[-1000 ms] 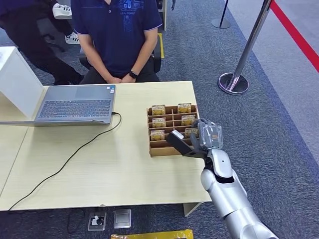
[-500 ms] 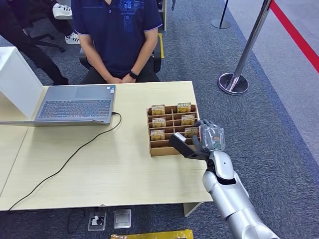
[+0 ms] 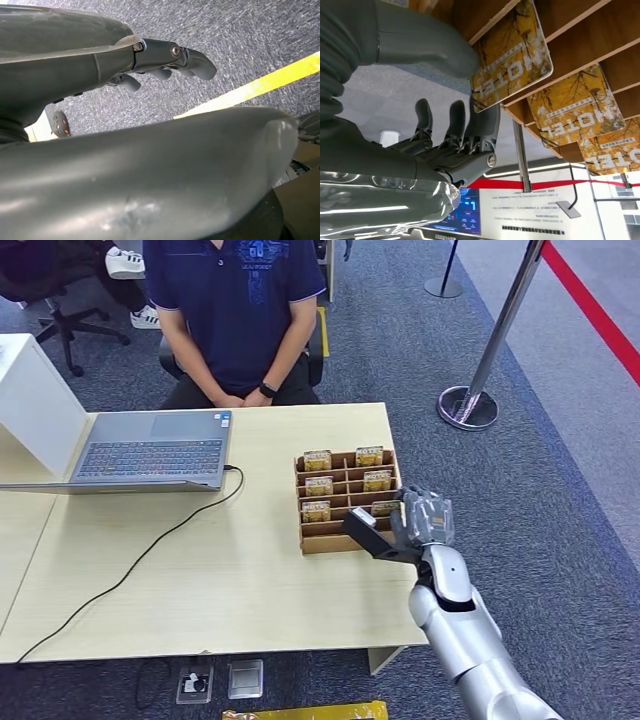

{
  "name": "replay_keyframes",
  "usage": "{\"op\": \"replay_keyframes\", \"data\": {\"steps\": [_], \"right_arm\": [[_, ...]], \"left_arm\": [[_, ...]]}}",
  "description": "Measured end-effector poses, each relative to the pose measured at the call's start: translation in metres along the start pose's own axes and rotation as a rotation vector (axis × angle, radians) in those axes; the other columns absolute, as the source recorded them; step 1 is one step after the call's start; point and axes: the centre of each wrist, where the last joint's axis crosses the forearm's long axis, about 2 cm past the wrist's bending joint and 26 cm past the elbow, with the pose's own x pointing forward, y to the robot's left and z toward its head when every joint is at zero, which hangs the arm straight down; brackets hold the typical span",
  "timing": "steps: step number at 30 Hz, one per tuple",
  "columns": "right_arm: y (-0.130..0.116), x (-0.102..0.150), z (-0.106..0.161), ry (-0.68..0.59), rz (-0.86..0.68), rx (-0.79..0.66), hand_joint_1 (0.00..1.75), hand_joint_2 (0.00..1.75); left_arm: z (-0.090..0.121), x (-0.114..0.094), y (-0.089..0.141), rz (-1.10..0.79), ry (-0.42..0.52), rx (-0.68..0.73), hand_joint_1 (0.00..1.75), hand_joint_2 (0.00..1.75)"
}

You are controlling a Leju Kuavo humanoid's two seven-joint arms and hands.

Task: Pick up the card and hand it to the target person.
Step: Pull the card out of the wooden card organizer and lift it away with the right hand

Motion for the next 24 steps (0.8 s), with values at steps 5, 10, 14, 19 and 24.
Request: {"op": "replay_keyframes", "data": {"steps": [5,10,14,19,24], "right_arm": [[0.0002,-0.0004,-0.0004,-0.012,-0.008,0.004,1.41,1.75],[0.0008,-0.0011,-0.0013,-0.023,-0.041,0.016,1.48,1.75],[0.0007,-0.0015,-0.0032,-0.031,-0.069,0.031,1.55,1.75],[0.0008,-0.0035,-0.0049,-0.028,-0.092,0.038,1.63,1.75],[0.0005,-0.007,-0.0061,-0.008,-0.107,0.04,1.73,1.75]], "left_arm": [[0.0,0.0001,-0.0001,0.0,0.0,-0.003,0.0,0.0],[0.0,0.0001,-0.0003,-0.001,0.001,-0.007,0.0,0.0],[0.0001,0.0001,-0.0004,-0.001,0.001,-0.009,0.0,0.0],[0.0001,0.0001,-0.0006,-0.001,0.001,-0.01,0.0,0.0],[0.0001,0.0002,-0.0006,-0.004,0.002,-0.012,0.0,0.0]]}}
